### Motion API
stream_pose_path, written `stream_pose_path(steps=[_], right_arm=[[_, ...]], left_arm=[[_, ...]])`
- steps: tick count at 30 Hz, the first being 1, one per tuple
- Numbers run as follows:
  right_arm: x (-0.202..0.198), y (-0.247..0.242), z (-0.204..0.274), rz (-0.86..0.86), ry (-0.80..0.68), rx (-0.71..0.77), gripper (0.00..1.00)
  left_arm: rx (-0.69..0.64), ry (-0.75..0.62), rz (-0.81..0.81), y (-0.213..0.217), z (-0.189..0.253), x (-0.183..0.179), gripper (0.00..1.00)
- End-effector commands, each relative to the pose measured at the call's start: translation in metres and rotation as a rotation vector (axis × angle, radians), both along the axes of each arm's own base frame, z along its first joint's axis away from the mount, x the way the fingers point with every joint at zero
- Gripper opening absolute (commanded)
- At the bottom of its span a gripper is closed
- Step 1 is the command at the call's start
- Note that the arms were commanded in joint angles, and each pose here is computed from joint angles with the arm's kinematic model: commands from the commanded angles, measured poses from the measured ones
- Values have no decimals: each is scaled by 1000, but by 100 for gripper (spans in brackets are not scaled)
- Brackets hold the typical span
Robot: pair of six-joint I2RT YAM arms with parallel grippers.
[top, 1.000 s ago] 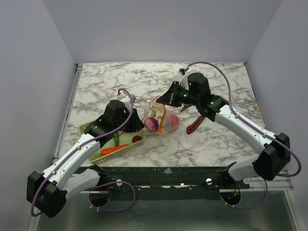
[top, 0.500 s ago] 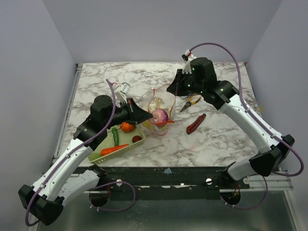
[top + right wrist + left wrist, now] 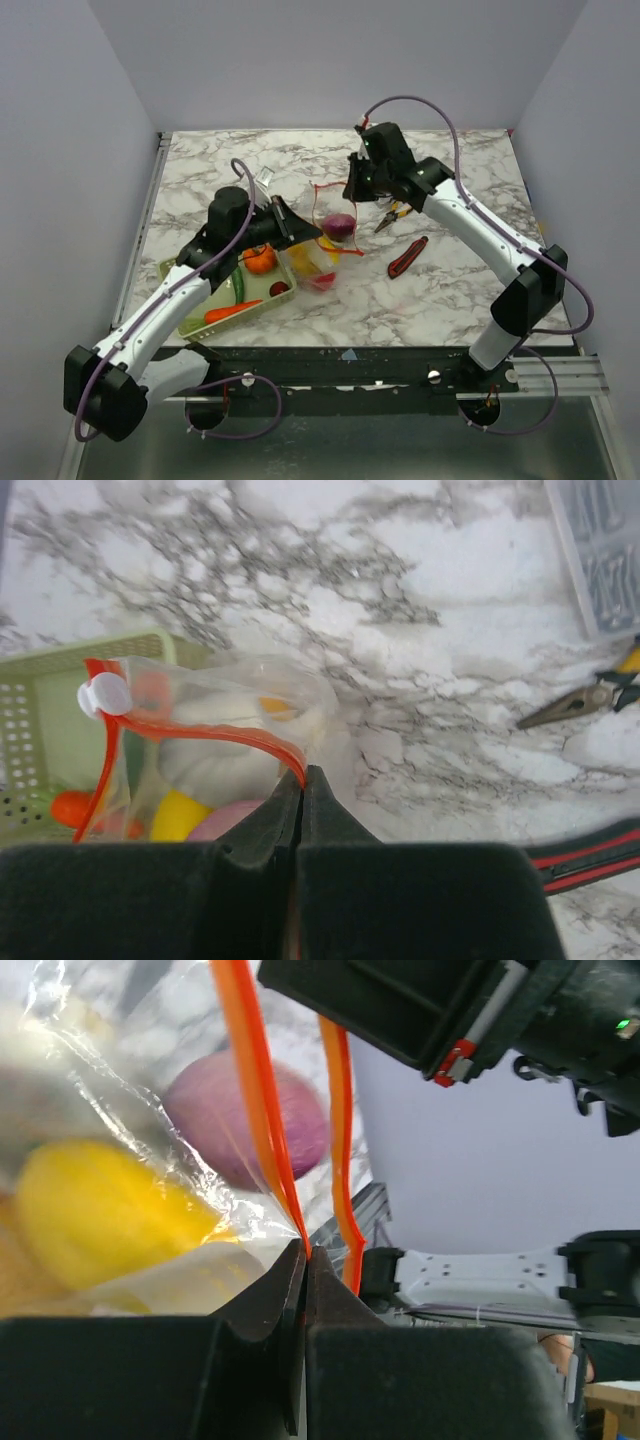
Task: Place the food in the zip-top bag and seal the zipper
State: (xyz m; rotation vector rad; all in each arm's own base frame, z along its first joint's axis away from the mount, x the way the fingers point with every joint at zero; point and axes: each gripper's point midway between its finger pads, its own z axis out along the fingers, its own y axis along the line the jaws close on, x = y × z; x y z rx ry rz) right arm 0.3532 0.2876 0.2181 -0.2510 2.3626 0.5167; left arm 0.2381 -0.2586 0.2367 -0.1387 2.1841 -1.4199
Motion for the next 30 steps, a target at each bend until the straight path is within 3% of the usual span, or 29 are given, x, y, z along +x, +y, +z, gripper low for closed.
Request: stream_pose_path(steps=[1, 6, 13, 15, 18, 22, 25, 30], right_arm=[[-10, 1, 98, 77, -155, 95, 0], [-27, 8, 88, 132, -131, 171, 0], [-14, 9, 29, 84, -83, 116, 0], [-8, 11, 36, 92, -72, 79, 0], [-8, 13, 67, 123, -92, 80, 0], [-24, 20, 106, 168, -133, 197, 0], [-39, 26, 92, 201, -107, 277, 0], [-38, 27, 24, 139, -9, 264, 0]], left_arm=[[-125, -214, -23, 2, 102, -9, 0], [-168, -173, 30, 7, 88, -11, 0], [-139, 41, 15, -7, -12, 0, 0], [-168, 42, -36, -15, -4, 0, 0], [-198, -65, -60, -18, 46, 2, 0], [-181, -197, 5, -4, 92, -2, 0], [-188, -183, 57, 3, 78, -3, 0], [-158, -9, 62, -2, 2, -1, 0]])
